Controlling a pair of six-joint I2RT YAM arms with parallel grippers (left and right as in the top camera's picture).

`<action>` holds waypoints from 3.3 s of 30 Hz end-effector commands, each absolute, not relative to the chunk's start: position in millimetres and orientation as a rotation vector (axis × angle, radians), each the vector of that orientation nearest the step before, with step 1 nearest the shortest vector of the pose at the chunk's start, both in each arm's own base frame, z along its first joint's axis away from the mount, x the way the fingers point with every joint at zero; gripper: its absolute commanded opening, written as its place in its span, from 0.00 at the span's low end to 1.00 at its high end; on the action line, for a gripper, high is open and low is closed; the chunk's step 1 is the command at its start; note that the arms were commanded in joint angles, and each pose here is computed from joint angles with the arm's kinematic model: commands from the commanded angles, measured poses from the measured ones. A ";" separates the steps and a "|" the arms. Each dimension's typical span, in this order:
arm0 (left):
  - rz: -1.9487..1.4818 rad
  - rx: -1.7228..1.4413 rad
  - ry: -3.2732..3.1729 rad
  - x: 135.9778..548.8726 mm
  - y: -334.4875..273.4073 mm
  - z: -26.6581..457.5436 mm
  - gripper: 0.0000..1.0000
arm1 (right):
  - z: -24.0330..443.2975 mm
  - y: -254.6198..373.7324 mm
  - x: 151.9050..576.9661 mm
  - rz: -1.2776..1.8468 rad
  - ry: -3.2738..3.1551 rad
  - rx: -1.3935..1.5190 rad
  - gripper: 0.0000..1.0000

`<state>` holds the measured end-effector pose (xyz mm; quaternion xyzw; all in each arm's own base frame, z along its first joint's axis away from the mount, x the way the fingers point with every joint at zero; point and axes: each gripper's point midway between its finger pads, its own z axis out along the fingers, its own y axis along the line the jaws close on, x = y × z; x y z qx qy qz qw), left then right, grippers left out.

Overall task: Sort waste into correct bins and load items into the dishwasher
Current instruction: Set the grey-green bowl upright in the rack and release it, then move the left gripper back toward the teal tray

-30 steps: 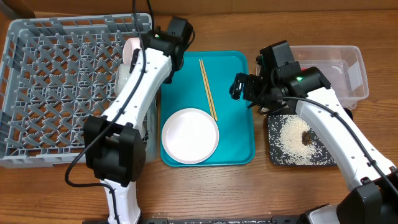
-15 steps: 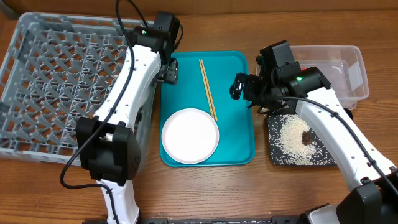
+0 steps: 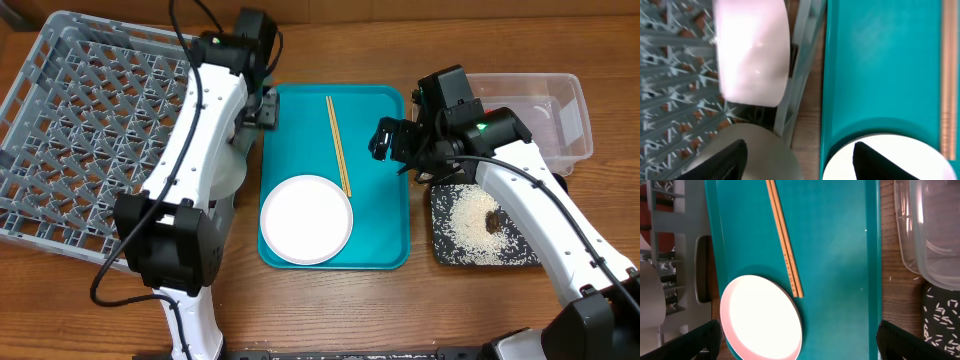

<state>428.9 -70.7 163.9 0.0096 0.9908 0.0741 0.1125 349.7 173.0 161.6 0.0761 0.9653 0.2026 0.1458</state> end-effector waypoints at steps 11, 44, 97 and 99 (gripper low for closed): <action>0.136 0.180 2.829 435.7 -66.7 214.0 0.85 | 177.3 174.9 354.9 0.592 2.733 0.206 1.00; 0.088 0.646 2.603 523.5 -114.7 79.6 0.79 | 177.3 174.9 354.9 0.592 2.733 0.206 1.00; 0.116 0.351 2.407 579.8 -102.8 165.2 0.86 | 177.3 174.9 354.9 0.592 2.733 0.206 1.00; 0.057 0.365 2.429 564.5 -115.7 189.6 0.87 | 177.3 174.9 354.9 0.592 2.733 0.206 1.00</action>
